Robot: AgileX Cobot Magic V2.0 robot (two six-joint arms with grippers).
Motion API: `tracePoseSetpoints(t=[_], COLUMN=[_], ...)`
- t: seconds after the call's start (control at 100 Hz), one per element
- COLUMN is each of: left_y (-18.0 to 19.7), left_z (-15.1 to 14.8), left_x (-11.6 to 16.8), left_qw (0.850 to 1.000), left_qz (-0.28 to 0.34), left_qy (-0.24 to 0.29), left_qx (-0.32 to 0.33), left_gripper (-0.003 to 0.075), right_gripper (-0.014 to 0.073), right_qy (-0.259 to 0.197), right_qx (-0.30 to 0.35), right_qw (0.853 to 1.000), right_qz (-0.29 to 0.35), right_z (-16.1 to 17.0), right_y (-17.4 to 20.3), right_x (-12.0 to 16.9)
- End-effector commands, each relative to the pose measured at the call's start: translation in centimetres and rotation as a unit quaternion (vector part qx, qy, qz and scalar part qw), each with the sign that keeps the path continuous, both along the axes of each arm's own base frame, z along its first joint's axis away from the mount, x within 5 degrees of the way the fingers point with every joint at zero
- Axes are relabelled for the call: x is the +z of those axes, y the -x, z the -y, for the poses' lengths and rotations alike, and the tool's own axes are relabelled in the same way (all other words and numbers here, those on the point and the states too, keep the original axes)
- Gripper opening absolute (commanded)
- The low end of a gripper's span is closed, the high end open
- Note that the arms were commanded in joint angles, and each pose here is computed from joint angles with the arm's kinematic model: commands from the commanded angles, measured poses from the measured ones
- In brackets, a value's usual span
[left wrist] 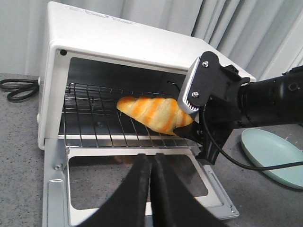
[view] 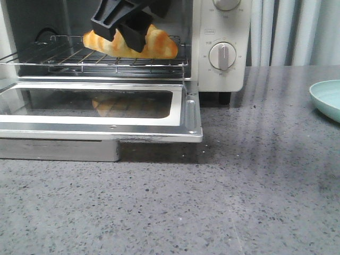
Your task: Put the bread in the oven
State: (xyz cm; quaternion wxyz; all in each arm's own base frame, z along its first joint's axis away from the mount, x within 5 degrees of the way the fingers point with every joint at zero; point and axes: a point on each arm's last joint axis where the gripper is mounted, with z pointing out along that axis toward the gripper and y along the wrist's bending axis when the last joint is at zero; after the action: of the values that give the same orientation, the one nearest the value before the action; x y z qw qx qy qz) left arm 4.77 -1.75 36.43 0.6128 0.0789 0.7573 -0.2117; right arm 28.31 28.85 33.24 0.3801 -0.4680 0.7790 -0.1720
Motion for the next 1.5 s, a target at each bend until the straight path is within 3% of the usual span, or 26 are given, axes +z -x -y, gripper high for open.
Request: tracePoseSetpoints(t=[0.0,0.28,0.54,0.66,0.85,1.03,1.21,1.49], left_y=[0.1,3.6,7.5,6.5,4.3,2.4,1.2,0.9], left_z=[-0.1,-2.9,-4.6,-4.0,-3.0,-2.4,-2.2,-2.2], left_x=[1.4,1.5,-0.6,-1.9,-4.4,-7.0,-9.6,-10.4], left_qw=[0.999,0.992,0.980,0.976,0.967,0.965,0.970,0.972], left_qz=[0.045,0.113,0.148,0.116,0.129,0.150,0.122,0.107], left_qy=[0.009,0.014,0.027,0.006,-0.007,-0.016,-0.026,-0.028], left_qx=[-0.001,0.046,0.132,0.181,0.221,0.213,0.207,0.207], left_gripper=[-0.0022,-0.0022,-0.0022,-0.0022,-0.0021,-0.0021,-0.0021,-0.0021], right_gripper=[0.0445,0.0445,0.0445,0.0444,0.0440,0.0284,0.0100,-0.0043], right_qy=[-0.032,-0.052,-0.068,-0.074,-0.053,-0.014,0.004,-0.004], right_qx=[0.017,0.067,0.122,0.139,0.115,0.064,0.039,0.024], right_qw=[0.998,0.994,0.988,0.985,0.990,0.997,0.999,1.000], right_qz=[0.053,0.062,0.066,0.067,0.054,0.030,0.018,0.018], right_z=[0.4,-1.3,-2.7,-3.0,-1.9,-0.3,0.6,1.6], right_y=[1.2,5.0,9.5,10.9,11.6,11.6,11.8,11.8], right_x=[3.8,5.6,7.1,7.6,8.0,7.8,7.9,8.5])
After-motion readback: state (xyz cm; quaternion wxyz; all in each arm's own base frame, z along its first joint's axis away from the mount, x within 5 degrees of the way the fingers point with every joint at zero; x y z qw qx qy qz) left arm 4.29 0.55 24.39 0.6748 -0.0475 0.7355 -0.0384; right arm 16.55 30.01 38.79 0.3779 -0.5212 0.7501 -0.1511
